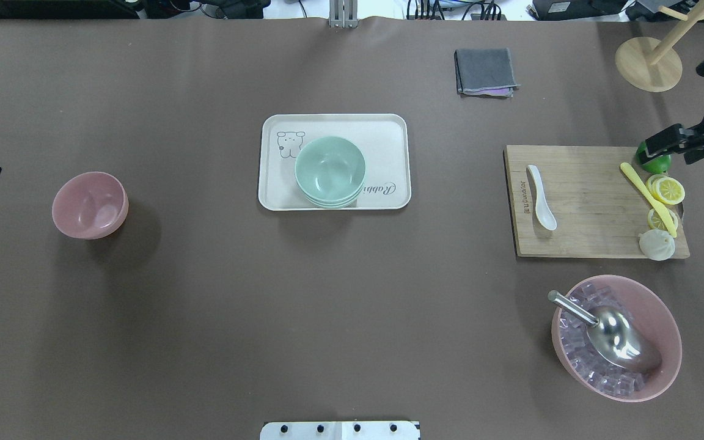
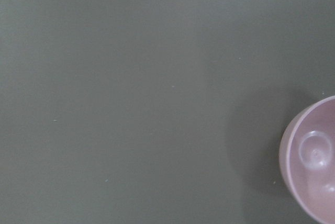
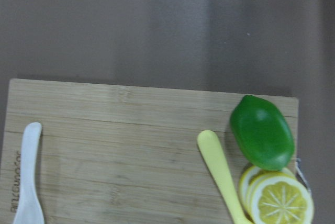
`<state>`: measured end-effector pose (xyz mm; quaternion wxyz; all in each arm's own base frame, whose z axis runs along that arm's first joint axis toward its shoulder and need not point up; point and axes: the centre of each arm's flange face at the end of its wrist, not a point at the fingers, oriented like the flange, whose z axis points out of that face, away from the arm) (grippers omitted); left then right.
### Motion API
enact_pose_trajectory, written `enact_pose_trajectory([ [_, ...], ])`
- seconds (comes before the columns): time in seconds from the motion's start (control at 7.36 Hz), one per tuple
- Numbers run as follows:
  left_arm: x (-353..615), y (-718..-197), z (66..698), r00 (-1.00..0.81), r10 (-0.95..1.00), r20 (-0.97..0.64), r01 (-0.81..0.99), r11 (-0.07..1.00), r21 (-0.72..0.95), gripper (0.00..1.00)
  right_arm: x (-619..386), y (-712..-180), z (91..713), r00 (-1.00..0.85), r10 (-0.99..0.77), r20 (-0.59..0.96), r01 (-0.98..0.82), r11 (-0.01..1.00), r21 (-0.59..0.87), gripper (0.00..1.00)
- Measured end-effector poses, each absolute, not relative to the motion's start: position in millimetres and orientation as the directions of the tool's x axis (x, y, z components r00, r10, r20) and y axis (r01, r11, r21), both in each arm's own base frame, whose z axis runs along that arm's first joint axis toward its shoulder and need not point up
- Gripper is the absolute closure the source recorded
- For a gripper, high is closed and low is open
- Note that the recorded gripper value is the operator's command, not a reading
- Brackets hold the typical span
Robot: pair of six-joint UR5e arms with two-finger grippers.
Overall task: Stack pink bowl on green and place spoon
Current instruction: 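Reach the left gripper to the pink bowl while the right gripper reaches the white spoon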
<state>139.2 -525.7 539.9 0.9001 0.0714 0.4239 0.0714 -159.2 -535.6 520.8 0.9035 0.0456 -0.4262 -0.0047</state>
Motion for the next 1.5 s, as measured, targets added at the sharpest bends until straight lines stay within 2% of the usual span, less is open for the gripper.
enact_pose_trajectory([
  [0.27, 195, -529, 517, 0.625, 0.191, -0.757, -0.092, 0.981, 0.172, 0.09, -201, -537, 500, 0.640, -0.036, 0.767, -0.041, 0.996, 0.080, 0.00],
  [0.68, 247, -518, 526, 0.662, 0.230, -0.714, -0.147, 0.973, 0.177, 0.40, -225, -538, 485, 0.637, -0.038, 0.770, -0.038, 0.996, 0.081, 0.00],
  [0.82, 252, -518, 534, 0.667, 0.227, -0.710, -0.152, 0.974, 0.169, 0.55, -228, -538, 484, 0.635, -0.038, 0.772, -0.037, 0.996, 0.080, 0.00],
  [0.95, 255, -519, 541, 0.670, 0.223, -0.708, -0.155, 0.975, 0.161, 1.00, -229, -537, 483, 0.633, -0.039, 0.773, -0.035, 0.996, 0.079, 0.00],
  [1.22, 259, -522, 543, 0.668, 0.221, -0.711, -0.156, 0.975, 0.156, 1.00, -230, -537, 481, 0.630, -0.041, 0.775, -0.034, 0.996, 0.080, 0.00],
  [1.5, 269, -530, 516, 0.624, 0.203, -0.754, -0.148, 0.979, 0.141, 1.00, -234, -538, 474, 0.623, -0.033, 0.781, -0.041, 0.996, 0.074, 0.00],
])
